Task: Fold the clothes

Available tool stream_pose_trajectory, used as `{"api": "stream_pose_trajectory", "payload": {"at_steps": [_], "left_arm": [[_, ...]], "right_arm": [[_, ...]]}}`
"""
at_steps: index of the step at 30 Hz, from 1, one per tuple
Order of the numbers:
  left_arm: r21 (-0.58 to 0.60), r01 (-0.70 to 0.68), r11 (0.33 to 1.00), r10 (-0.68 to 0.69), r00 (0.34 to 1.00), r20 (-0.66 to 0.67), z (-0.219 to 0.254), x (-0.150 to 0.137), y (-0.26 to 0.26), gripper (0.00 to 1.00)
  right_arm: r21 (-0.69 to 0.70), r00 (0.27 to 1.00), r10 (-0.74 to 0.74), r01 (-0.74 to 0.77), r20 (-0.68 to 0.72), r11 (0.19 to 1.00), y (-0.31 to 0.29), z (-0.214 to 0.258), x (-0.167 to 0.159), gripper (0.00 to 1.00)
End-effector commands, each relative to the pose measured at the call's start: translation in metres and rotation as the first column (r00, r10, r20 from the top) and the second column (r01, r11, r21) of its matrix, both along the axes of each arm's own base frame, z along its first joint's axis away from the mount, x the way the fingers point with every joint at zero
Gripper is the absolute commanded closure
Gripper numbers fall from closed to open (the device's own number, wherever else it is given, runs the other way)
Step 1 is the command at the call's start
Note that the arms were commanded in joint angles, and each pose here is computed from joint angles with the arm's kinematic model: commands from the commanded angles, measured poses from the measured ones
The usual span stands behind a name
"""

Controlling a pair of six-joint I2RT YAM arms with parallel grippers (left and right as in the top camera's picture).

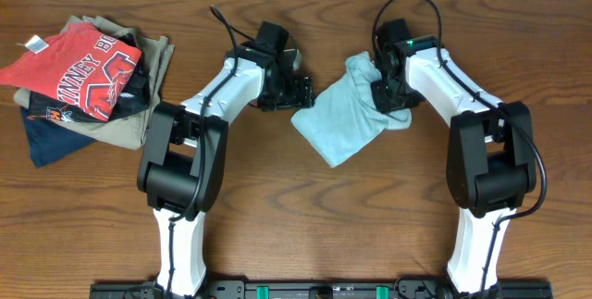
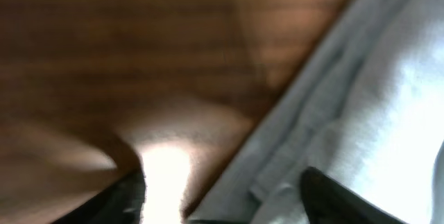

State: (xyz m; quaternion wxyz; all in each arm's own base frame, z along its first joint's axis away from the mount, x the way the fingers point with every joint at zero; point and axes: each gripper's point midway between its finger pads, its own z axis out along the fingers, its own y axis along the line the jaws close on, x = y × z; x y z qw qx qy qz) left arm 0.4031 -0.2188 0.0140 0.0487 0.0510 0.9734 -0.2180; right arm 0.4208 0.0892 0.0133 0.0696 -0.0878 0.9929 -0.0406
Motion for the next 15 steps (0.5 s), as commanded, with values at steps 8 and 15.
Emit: {"api": "stream_pose_trajectory", "payload": {"at_steps": [8, 15], "left_arm": [[0.125, 0.119, 0.985, -0.061, 0.916, -0.396, -0.02, -0.107, 0.007, 0.43], [0.129, 0.098, 0.987, -0.037, 0.913, -0.407, -0.006, -0.105, 0.015, 0.5]], "right_arm": [[0.017, 0.972, 0.094, -0.1, 0.215, 0.995, 0.008, 0.017, 0.055, 0.63], [0.016, 0.975, 0.094, -0.099, 0.203, 0.995, 0.007, 0.03, 0.053, 0.55]]}}
